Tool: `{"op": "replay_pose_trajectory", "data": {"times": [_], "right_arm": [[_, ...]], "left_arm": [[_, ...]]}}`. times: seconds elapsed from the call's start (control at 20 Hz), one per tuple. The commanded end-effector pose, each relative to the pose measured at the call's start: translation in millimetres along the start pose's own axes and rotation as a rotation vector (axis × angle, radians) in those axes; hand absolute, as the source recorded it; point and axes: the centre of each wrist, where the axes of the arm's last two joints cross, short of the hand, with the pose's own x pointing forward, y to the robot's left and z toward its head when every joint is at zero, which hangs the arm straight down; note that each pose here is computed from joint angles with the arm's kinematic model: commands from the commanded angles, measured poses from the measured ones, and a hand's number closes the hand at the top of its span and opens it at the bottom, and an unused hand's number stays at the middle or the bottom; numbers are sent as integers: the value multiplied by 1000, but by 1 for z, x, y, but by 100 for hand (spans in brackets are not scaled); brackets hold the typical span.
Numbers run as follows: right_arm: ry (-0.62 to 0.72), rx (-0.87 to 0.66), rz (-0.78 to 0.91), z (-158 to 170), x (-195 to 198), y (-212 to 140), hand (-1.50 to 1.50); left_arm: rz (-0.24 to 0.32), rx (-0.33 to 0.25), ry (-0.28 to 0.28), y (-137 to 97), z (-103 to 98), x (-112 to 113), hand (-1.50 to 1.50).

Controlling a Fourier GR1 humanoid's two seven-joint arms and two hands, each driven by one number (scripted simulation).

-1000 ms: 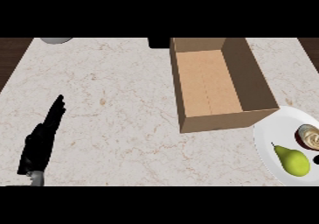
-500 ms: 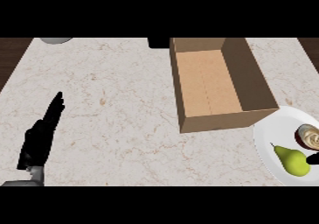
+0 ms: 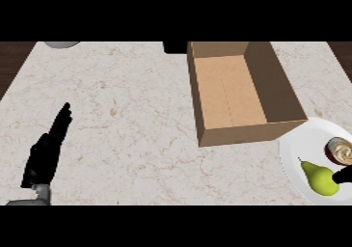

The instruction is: Pick the cupcake from the plate and place it in the cardboard box

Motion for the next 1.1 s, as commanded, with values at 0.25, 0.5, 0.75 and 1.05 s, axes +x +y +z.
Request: {"op": "replay_pose_trajectory", "data": {"times": [0.25, 0.5, 0.75, 1.05], "right_arm": [[6, 18, -5, -11, -12, 8, -150], [8, 37, 35, -30, -1, 19, -150], [4, 63, -16, -29, -3, 31, 150], [-11, -148, 119, -30, -27, 11, 150]], "left_arm": [[-17, -11, -1, -2, 12, 1, 0], [-4, -16, -13, 5, 0, -6, 0], [18, -11, -5, -6, 12, 20, 0], [9, -7, 0, 13, -3, 0, 0]]}}
